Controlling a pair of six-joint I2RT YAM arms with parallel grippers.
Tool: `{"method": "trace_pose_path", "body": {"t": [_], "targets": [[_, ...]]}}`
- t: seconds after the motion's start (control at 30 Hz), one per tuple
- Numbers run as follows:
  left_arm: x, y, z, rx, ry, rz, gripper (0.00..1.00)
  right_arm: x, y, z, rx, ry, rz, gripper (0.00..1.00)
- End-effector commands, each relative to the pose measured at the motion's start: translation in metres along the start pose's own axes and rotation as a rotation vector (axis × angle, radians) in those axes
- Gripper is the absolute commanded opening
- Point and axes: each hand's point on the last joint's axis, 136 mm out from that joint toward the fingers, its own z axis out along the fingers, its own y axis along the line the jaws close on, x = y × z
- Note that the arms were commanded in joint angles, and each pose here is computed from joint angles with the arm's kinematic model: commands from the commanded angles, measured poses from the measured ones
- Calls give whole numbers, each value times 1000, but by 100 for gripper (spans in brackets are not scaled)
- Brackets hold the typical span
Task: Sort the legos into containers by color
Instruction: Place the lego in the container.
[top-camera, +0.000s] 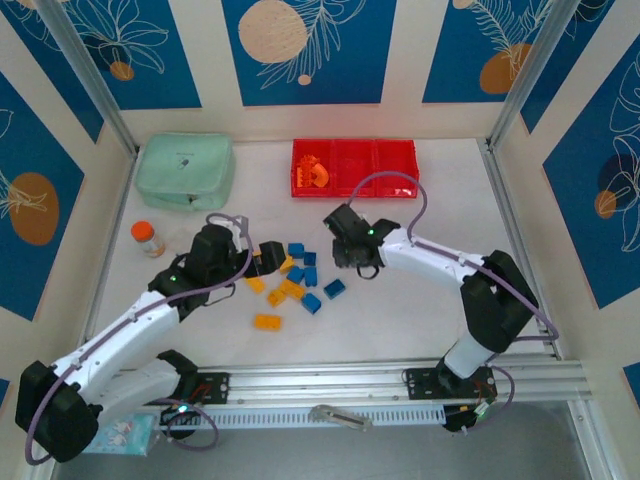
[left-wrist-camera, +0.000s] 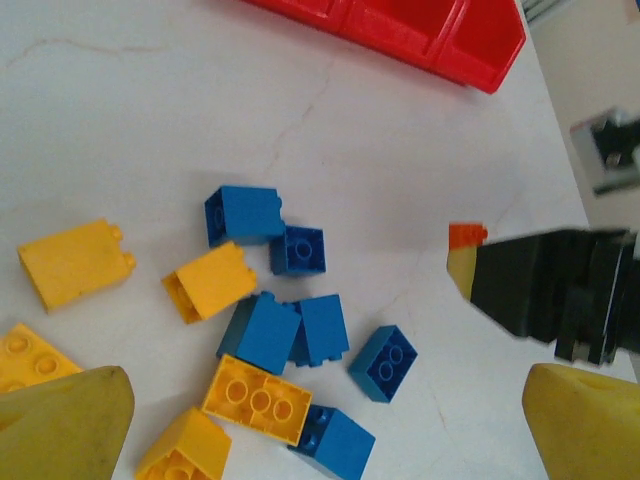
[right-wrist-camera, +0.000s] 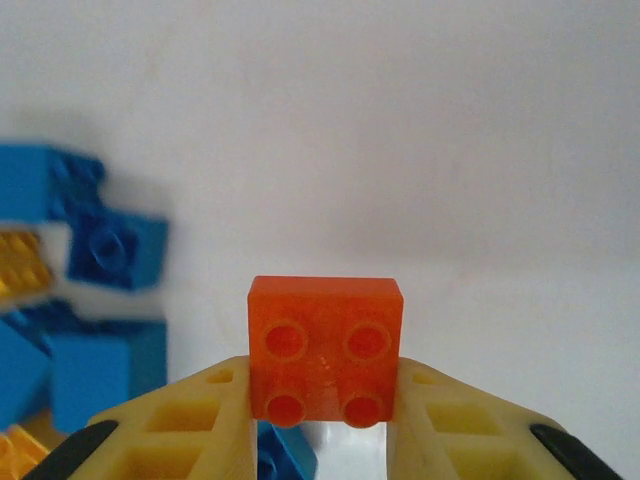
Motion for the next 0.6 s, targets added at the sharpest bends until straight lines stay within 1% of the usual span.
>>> {"method": "trace_pose_path", "body": {"t": [0.0, 0.17, 0.37, 0.57], "targets": [[-16, 5, 3, -27, -17, 16, 99, -42, 18, 11, -51, -69, -82, 31], [-35, 12, 13, -35, -32, -20, 99, -101, 41, 33, -106, -149, -119, 32], [-53, 23, 24, -60, -52, -42, 99, -167, 55, 58, -137, -239, -164, 32], [-58, 33, 29, -96, -55, -40, 99, -221, 61, 83, -132, -309, -188, 32]]}}
